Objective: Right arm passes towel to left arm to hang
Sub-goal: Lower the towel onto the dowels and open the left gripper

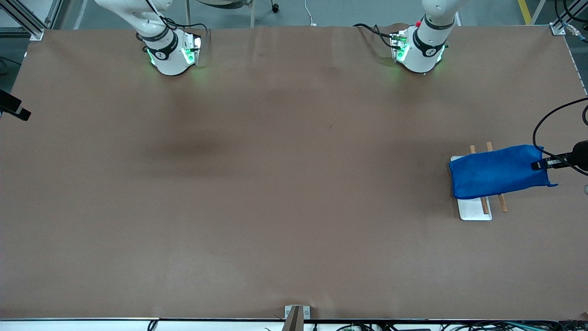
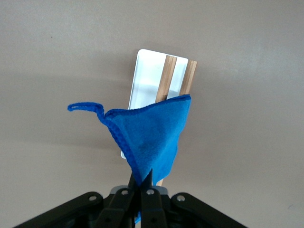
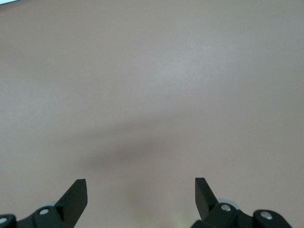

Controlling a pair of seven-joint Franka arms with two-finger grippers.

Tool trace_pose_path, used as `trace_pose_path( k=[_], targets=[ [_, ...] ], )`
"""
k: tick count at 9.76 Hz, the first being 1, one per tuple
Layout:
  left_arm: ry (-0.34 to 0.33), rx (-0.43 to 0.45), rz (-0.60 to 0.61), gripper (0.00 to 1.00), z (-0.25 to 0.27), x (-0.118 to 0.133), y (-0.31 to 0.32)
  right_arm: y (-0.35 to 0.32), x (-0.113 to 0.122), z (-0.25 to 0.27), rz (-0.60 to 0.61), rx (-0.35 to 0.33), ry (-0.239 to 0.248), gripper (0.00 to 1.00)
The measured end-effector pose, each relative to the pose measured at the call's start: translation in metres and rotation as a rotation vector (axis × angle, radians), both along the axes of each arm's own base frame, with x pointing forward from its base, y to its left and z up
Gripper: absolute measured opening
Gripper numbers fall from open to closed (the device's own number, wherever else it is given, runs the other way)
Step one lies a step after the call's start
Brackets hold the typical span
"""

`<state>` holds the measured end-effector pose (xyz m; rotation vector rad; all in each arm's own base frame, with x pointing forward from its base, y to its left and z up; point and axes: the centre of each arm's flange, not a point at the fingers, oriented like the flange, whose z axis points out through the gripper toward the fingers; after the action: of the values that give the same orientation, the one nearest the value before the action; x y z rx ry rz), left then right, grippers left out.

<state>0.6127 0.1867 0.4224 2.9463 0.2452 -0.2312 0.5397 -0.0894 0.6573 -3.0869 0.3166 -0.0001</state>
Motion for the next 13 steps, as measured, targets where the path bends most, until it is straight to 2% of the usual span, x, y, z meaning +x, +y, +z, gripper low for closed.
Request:
trace_pose_path(
  k=[2,6,10,12,13],
  targets=[
    [-0.013,0.0,0.012,0.03,-0.007,0.003,0.009,0.0,0.003,-0.004,0.0,0.0,0.002,1.0],
    [0.016,-0.021,0.033,0.03,-0.036,-0.009,0.054,0.002,0.002,-0.003,0.004,-0.001,0.004,1.0],
    [0.056,-0.056,0.073,0.04,-0.069,-0.02,0.082,0.009,0.0,0.012,0.021,-0.047,-0.011,1.0],
    [0.069,-0.069,0.082,0.13,-0.08,-0.022,0.087,0.006,0.0,0.012,0.0,-0.048,-0.007,1.0],
    [0.072,-0.072,0.085,0.26,-0.082,-0.023,0.089,0.006,0.0,0.012,-0.001,-0.048,-0.008,1.0]
  ],
)
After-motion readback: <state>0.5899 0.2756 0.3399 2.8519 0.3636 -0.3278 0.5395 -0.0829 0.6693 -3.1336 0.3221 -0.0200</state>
